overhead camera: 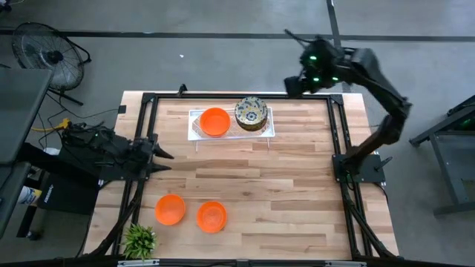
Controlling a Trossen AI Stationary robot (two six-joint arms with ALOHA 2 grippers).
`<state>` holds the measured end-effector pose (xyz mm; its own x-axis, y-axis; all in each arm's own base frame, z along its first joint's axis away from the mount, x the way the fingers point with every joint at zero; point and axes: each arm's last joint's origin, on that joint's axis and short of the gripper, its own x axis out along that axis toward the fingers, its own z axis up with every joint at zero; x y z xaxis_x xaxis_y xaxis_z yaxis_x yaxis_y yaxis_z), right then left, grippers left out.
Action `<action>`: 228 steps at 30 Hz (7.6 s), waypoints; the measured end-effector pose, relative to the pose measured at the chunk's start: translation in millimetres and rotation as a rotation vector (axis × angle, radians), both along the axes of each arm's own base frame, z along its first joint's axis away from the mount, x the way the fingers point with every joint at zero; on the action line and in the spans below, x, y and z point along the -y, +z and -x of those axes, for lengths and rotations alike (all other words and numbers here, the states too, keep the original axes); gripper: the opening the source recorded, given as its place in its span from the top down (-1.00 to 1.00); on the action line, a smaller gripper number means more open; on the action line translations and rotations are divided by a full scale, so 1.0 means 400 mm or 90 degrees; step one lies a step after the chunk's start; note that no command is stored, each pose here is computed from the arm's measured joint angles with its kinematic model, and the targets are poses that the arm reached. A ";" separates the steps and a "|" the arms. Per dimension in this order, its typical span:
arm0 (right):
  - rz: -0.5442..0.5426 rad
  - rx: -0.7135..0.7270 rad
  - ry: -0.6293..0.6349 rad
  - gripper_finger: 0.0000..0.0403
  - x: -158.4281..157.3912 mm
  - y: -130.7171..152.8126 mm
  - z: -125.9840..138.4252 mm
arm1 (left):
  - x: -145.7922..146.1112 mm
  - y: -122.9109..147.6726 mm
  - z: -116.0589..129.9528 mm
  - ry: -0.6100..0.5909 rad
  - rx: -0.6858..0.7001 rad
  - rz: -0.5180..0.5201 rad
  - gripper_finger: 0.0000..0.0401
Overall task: Pick & Place Mini bowls
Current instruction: Stack the orange bowl on the other orange bowls on the shelf
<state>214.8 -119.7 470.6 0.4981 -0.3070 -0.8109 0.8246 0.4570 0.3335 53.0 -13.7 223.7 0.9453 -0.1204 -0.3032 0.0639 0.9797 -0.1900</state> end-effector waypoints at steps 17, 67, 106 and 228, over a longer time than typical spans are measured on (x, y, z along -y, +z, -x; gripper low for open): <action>0.268 -0.113 0.209 0.08 -0.113 0.064 0.112 | 0.065 -0.084 -0.091 -0.117 -0.404 0.117 0.05; 0.162 0.342 0.597 0.08 -0.260 -0.519 0.241 | 0.193 -0.011 -0.301 -0.020 -0.724 0.050 0.05; 0.143 0.424 0.509 0.08 -0.280 -0.648 0.255 | 0.216 -0.105 -0.347 -0.056 -0.824 -0.047 0.95; 0.107 0.386 0.460 0.08 -0.277 -0.662 0.259 | -0.440 0.388 -0.502 0.387 -0.617 0.256 1.00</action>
